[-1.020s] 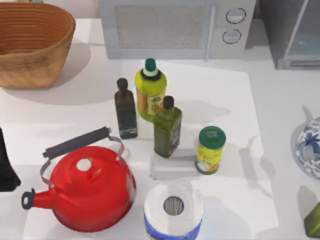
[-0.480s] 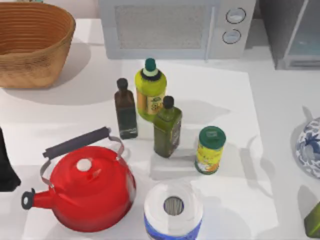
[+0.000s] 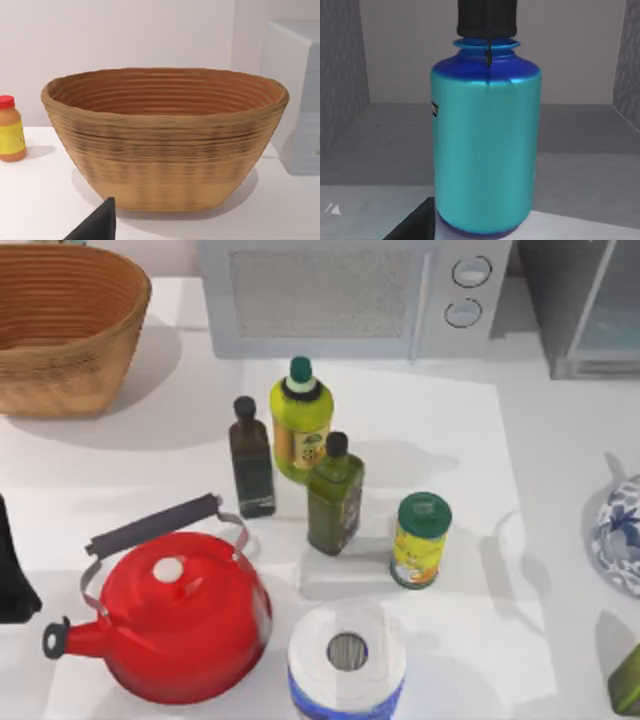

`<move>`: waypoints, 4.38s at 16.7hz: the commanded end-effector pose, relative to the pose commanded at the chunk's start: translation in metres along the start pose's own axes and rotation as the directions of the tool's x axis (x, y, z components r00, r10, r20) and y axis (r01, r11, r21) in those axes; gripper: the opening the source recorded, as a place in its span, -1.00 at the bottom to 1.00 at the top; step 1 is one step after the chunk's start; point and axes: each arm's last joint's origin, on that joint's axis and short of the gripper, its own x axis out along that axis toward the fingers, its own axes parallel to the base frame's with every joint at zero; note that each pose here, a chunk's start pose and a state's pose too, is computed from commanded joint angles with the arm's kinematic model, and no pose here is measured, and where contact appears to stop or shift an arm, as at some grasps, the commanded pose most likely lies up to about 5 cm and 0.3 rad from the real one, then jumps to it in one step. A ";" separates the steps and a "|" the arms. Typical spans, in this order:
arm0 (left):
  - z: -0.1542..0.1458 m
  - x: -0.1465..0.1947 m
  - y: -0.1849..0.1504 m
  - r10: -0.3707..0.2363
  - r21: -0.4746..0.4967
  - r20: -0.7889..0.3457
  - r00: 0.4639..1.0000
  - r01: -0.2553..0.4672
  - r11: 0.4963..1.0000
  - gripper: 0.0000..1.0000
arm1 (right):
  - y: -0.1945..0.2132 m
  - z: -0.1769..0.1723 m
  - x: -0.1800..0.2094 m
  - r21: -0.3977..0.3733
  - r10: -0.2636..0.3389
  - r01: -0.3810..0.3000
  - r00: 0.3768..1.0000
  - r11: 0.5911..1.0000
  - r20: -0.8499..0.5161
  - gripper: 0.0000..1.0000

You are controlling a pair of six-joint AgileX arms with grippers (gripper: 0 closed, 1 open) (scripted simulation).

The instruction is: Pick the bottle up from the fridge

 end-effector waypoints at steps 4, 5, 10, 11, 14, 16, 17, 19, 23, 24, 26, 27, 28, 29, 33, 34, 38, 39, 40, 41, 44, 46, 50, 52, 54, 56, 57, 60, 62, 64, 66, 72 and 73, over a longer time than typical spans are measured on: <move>0.000 0.000 0.000 0.000 0.000 0.000 1.000 0.000 1.000 1.00 | 0.018 -0.003 0.057 0.005 0.006 -0.006 1.000 1.000 -0.005 1.00; 0.000 0.000 0.000 0.000 0.000 0.000 1.000 0.000 1.000 1.00 | 0.022 -0.004 0.064 0.007 0.006 -0.006 1.000 1.000 -0.010 1.00; 0.000 0.000 0.000 0.000 0.000 0.000 1.000 0.000 1.000 1.00 | 0.026 -0.005 0.071 0.009 0.005 -0.005 1.000 1.000 -0.015 1.00; 0.000 0.000 0.000 0.000 0.000 0.000 1.000 0.000 1.000 1.00 | 0.024 -0.003 0.070 0.008 0.002 -0.002 1.000 1.000 -0.011 1.00; 0.000 0.000 0.000 0.000 0.000 0.000 1.000 0.000 1.000 1.00 | 0.024 -0.006 0.079 0.010 0.005 -0.005 1.000 1.000 -0.019 1.00; 0.000 0.000 0.000 0.000 0.000 0.000 1.000 0.000 1.000 1.00 | 0.024 -0.007 0.095 0.009 0.005 -0.005 1.000 1.000 -0.016 1.00; 0.000 0.000 0.000 0.000 0.000 0.000 1.000 0.000 1.000 1.00 | 0.024 -0.006 0.105 0.008 0.005 -0.005 1.000 1.000 -0.011 1.00; 0.000 0.000 0.000 0.000 0.000 0.000 1.000 0.000 1.000 1.00 | 0.025 -0.005 0.122 0.008 0.005 -0.005 1.000 1.000 -0.009 1.00; 0.000 0.000 0.000 0.000 0.000 0.000 1.000 0.000 1.000 1.00 | 0.026 -0.006 0.131 0.009 0.005 -0.005 1.000 1.000 -0.015 1.00; 0.000 0.000 0.000 0.000 0.000 0.000 1.000 0.000 1.000 1.00 | 0.026 -0.006 0.131 0.009 0.005 -0.005 1.000 1.000 -0.015 1.00; 0.000 0.000 0.000 0.000 0.000 0.000 1.000 0.000 1.000 1.00 | 0.026 -0.006 0.131 0.009 0.005 -0.005 1.000 1.000 -0.015 0.85; 0.000 0.000 0.000 0.000 0.000 0.000 1.000 0.000 1.000 1.00 | 0.026 -0.006 0.131 0.009 0.005 -0.005 1.000 1.000 -0.015 0.70; 0.000 0.000 0.000 0.000 0.000 0.000 1.000 0.000 1.000 1.00 | 0.026 -0.006 0.131 0.009 0.005 -0.005 1.000 1.000 -0.015 0.55; 0.000 0.000 0.000 0.000 0.000 0.000 1.000 0.000 1.000 1.00 | 0.026 -0.006 0.131 0.009 0.005 -0.005 1.000 1.000 -0.015 0.40; 0.000 0.000 0.000 0.000 0.000 0.000 1.000 0.000 1.000 1.00 | 0.026 -0.006 0.131 0.009 0.005 -0.005 1.000 1.000 -0.015 -0.21; 0.000 0.000 0.000 0.000 0.000 0.000 1.000 0.000 1.000 1.00 | 0.026 -0.006 0.131 0.009 0.005 -0.005 1.000 1.000 -0.015 -0.36; 0.000 0.000 0.000 0.000 0.000 0.000 1.000 0.000 1.000 1.00 | 0.026 -0.006 0.131 0.009 0.005 -0.005 1.000 1.000 -0.015 -0.96; 0.000 0.000 0.000 0.000 0.000 0.000 1.000 0.000 1.000 1.00 | 0.026 -0.006 0.131 0.009 0.005 -0.005 1.000 1.000 -0.015 -1.00; 0.000 0.000 0.000 0.000 0.000 0.000 1.000 0.000 1.000 1.00 | 0.026 -0.006 0.131 0.009 0.005 -0.005 1.000 1.000 -0.015 -1.00; 0.000 0.000 0.000 0.000 0.000 0.000 1.000 0.000 1.000 1.00 | 0.026 -0.006 0.131 0.009 0.005 -0.005 1.000 1.000 -0.015 -1.00; 0.000 0.000 0.000 0.000 0.000 0.000 1.000 0.000 1.000 1.00 | 0.026 -0.006 0.131 0.009 0.005 -0.005 1.000 1.000 -0.015 -1.00; 0.000 0.000 0.000 0.000 0.000 0.000 1.000 0.000 1.000 1.00 | 0.026 -0.006 0.131 0.009 0.005 -0.005 1.000 1.000 -0.015 -1.00; 0.000 0.000 0.000 0.000 0.000 0.000 1.000 0.000 1.000 1.00 | 0.026 0.007 0.131 0.010 0.007 -0.007 1.000 1.000 -0.009 -1.00; 0.000 0.000 0.000 0.000 0.000 0.000 1.000 0.000 1.000 1.00 | 0.025 0.022 0.132 0.010 0.004 -0.004 1.000 1.000 -0.010 -1.00; 0.000 0.000 0.000 0.000 0.000 0.000 1.000 0.000 1.000 1.00 | 0.024 0.036 0.131 0.011 0.003 -0.003 1.000 1.000 -0.016 -1.00; 0.000 0.000 0.000 0.000 0.000 0.000 1.000 0.000 1.000 1.00 | 0.024 0.045 0.131 0.010 0.002 -0.002 1.000 1.000 -0.014 -1.00; 0.000 0.000 0.000 0.000 0.000 0.000 1.000 0.000 1.000 1.00 | 0.024 0.045 0.131 0.010 0.002 -0.002 1.000 1.000 -0.014 -1.00; 0.000 0.000 0.000 0.000 0.000 0.000 1.000 0.000 1.000 1.00 | 0.024 0.043 0.130 0.012 0.003 -0.003 1.000 1.000 -0.017 -1.00; 0.000 0.000 0.000 0.000 0.000 0.000 1.000 0.000 1.000 1.00 | 0.023 0.049 0.122 0.008 0.005 -0.005 1.000 1.000 0.000 -1.00; 0.000 0.000 0.000 0.000 0.000 0.000 1.000 0.000 1.000 1.00 | 0.023 0.051 0.106 0.007 0.005 -0.005 1.000 1.000 0.002 -1.00; 0.000 0.000 0.000 0.000 0.000 0.000 1.000 0.000 1.000 1.00 | 0.023 0.045 0.085 0.013 0.004 -0.004 1.000 1.000 -0.023 -1.00; 0.000 0.000 0.000 0.000 0.000 0.000 1.000 0.000 1.000 1.00 | 0.024 0.043 0.032 0.014 0.003 -0.002 1.000 1.000 -0.024 -1.00; 0.000 0.000 0.000 0.000 0.000 0.000 1.000 0.000 1.000 1.00 | 0.024 0.044 0.031 0.013 0.003 -0.002 1.000 1.000 -0.019 -1.00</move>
